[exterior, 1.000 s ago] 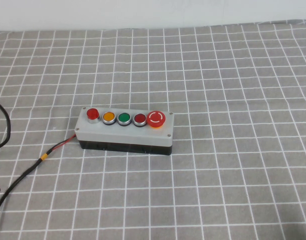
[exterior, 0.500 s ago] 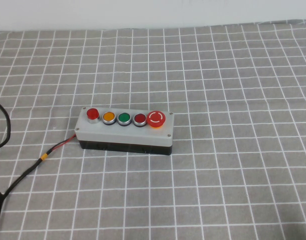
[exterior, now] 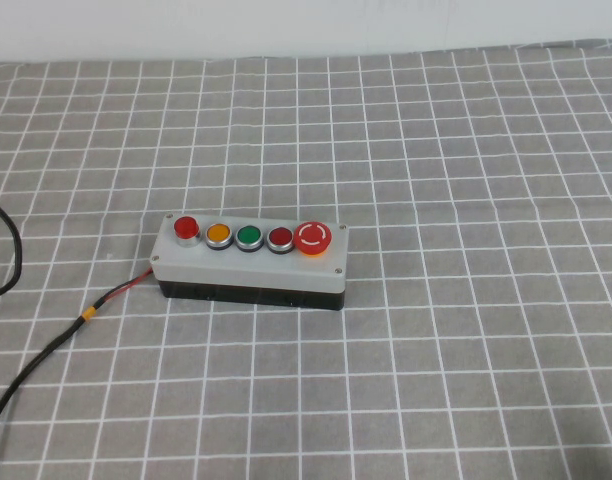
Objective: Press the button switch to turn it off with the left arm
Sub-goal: 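Press the lit red button on the button box to turn it off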
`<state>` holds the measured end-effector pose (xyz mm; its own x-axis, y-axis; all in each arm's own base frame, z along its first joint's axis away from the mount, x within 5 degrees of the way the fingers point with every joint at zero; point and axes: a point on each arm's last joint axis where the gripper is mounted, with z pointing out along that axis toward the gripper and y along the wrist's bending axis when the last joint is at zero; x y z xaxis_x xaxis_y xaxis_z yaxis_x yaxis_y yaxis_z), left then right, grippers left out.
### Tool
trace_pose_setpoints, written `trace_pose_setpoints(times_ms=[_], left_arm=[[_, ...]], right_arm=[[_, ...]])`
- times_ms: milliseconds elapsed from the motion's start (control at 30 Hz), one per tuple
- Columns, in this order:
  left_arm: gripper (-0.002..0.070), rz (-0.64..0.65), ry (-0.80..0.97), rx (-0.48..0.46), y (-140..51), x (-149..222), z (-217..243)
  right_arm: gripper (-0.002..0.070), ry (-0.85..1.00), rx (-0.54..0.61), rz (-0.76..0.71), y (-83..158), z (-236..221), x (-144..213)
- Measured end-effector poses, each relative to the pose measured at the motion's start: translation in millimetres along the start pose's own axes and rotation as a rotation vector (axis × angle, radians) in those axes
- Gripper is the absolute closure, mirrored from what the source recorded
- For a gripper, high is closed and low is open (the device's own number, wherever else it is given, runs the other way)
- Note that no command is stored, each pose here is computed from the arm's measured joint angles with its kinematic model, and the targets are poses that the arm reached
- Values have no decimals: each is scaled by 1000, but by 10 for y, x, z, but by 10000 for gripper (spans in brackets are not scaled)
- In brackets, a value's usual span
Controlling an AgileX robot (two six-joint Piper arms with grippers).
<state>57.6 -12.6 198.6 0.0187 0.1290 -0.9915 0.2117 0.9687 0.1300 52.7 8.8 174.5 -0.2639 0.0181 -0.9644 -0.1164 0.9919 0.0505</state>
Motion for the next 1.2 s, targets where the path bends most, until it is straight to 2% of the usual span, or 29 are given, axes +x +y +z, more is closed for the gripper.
trace_pose_setpoints(times_ms=[467,1200], left_arm=[[678,-78,302,25,-38,279,-64],[678,-84,306,25,-38,282,-65]], right_arm=[[694,0,0,0,0,0,0],[694,0,-2,4,1,0,0]])
